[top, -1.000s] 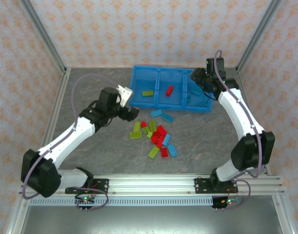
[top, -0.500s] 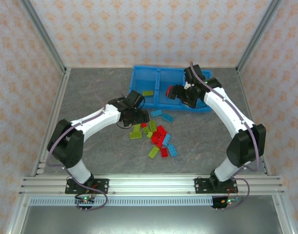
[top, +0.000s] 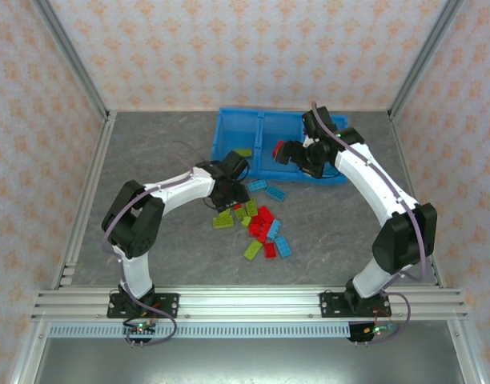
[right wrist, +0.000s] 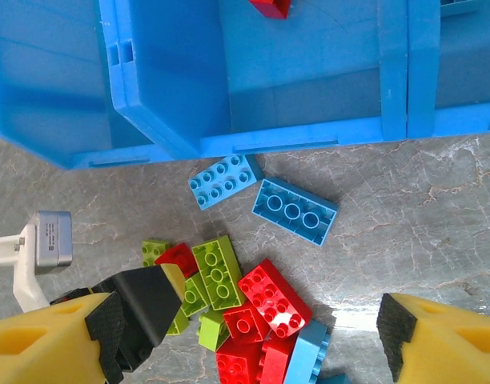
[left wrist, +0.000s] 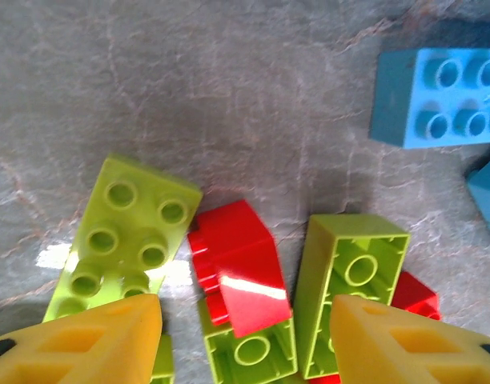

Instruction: Sort the legos into containers by color

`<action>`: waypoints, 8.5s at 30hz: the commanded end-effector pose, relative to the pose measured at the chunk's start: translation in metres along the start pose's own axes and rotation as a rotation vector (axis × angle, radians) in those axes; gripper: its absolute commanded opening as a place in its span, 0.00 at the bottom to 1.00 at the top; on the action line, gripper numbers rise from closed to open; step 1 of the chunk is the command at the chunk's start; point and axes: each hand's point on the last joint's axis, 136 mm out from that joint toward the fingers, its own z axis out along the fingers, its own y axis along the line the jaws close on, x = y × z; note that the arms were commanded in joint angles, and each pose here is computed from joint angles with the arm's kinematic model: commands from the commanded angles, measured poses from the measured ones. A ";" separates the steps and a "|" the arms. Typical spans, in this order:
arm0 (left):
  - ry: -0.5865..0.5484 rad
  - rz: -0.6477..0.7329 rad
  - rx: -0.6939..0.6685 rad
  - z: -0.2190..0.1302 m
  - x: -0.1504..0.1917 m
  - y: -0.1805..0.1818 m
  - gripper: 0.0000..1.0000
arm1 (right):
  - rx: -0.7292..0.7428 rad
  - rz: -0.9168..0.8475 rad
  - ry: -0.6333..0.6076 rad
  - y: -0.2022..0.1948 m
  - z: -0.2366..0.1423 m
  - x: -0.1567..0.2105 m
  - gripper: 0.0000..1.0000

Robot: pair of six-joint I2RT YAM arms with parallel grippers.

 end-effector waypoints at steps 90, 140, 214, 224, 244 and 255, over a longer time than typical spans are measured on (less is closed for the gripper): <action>-0.142 0.520 -0.213 -0.012 -0.036 0.029 0.57 | -0.044 0.032 -0.239 -0.007 -0.043 0.000 0.85; -0.520 0.445 -0.100 -0.044 -0.210 -0.090 0.32 | -0.282 -0.090 -0.179 0.043 -0.049 0.035 0.85; -0.735 1.412 0.301 -0.174 0.029 0.036 0.94 | 0.086 -0.559 -0.236 0.005 0.037 0.046 0.25; -0.811 1.310 0.388 -0.184 0.021 0.021 0.96 | 0.217 -0.098 -0.588 -0.064 -0.026 -0.082 0.23; -0.749 1.308 0.357 -0.169 0.017 0.023 1.00 | 0.309 0.186 -0.408 -0.118 0.033 -0.127 0.47; -0.563 0.648 0.105 -0.180 -0.032 0.052 0.78 | 0.085 0.015 -0.461 -0.045 -0.064 -0.072 0.61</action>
